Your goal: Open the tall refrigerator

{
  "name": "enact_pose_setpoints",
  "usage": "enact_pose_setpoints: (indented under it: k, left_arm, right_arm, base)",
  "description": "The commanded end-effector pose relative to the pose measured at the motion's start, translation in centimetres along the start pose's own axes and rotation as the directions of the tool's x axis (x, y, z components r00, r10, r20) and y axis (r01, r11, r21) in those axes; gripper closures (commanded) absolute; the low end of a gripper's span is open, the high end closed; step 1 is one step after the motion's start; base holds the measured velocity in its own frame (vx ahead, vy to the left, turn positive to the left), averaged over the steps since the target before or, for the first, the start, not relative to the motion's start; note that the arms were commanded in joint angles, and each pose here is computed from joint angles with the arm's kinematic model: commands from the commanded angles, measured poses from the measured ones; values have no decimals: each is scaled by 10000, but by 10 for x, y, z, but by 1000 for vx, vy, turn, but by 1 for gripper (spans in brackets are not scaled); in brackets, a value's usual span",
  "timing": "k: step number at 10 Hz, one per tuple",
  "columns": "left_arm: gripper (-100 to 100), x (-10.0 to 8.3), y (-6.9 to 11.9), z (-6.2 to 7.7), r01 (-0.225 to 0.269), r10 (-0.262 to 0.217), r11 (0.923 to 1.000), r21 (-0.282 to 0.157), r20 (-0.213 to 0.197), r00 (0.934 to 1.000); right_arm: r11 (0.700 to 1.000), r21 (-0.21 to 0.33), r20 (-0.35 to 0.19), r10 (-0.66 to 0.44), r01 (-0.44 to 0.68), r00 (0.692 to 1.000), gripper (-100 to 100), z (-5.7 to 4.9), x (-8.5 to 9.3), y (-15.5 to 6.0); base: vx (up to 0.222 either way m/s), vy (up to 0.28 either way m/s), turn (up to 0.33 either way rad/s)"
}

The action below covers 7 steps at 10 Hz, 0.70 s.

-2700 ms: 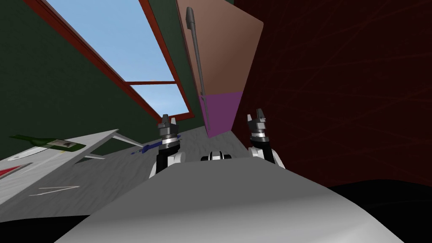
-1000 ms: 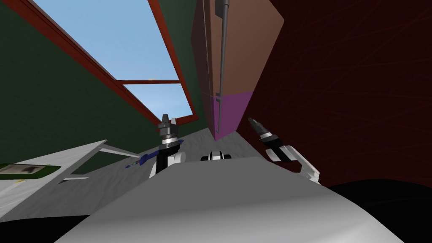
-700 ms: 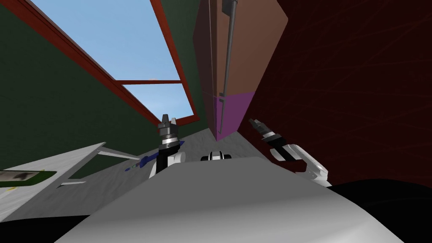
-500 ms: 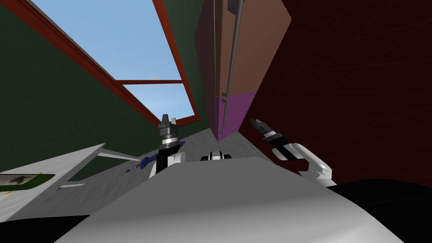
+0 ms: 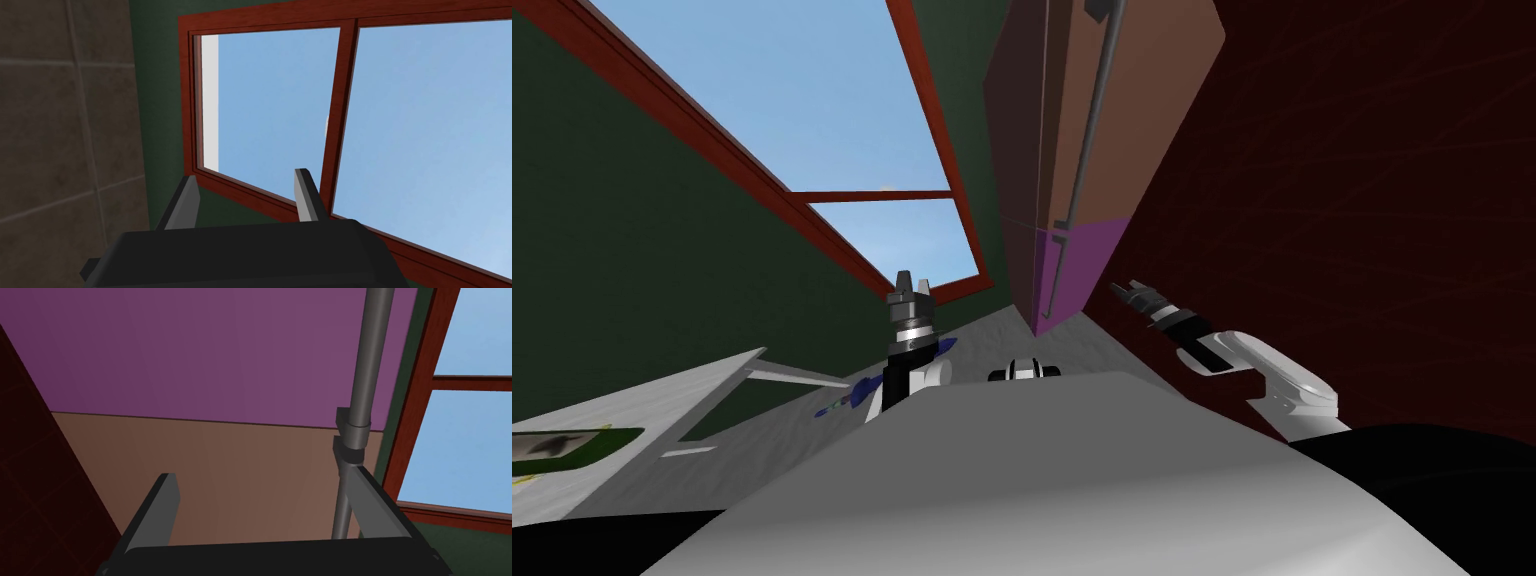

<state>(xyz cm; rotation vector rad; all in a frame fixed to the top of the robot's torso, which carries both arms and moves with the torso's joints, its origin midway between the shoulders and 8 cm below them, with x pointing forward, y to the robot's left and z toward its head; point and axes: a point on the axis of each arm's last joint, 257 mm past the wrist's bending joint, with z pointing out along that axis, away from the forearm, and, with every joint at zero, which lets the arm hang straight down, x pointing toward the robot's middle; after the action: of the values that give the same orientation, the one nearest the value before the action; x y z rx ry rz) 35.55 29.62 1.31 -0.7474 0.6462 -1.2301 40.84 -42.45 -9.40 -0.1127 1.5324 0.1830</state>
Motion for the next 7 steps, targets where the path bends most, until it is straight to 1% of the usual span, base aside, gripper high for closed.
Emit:
enact_pose_setpoints:
  k: [1,2,4,7]
  left_arm:
    - [0,0,0,0,-1,1,10000,1,-1,10000]
    - [0,0,0,0,-2,2,10000,0,-1,10000]
    - [0,0,0,0,-3,3,10000,-1,-1,10000]
    - [0,0,0,0,0,0,10000,1,0,10000]
  right_arm:
    - [9935,175,-433,-1113,1122,9928,-100,2,-3,-21]
    - [9931,145,-450,-1160,1168,9922,-100,2,-3,-21]
    - [9727,386,-905,-2246,2288,9702,-100,3,-8,-50]
    - [9232,683,-1539,-3649,3783,9182,-100,4,-22,-91]
  base:
    - [50,170,7]
    - [35,118,-4]
    - [56,161,11]
    - [75,244,27]
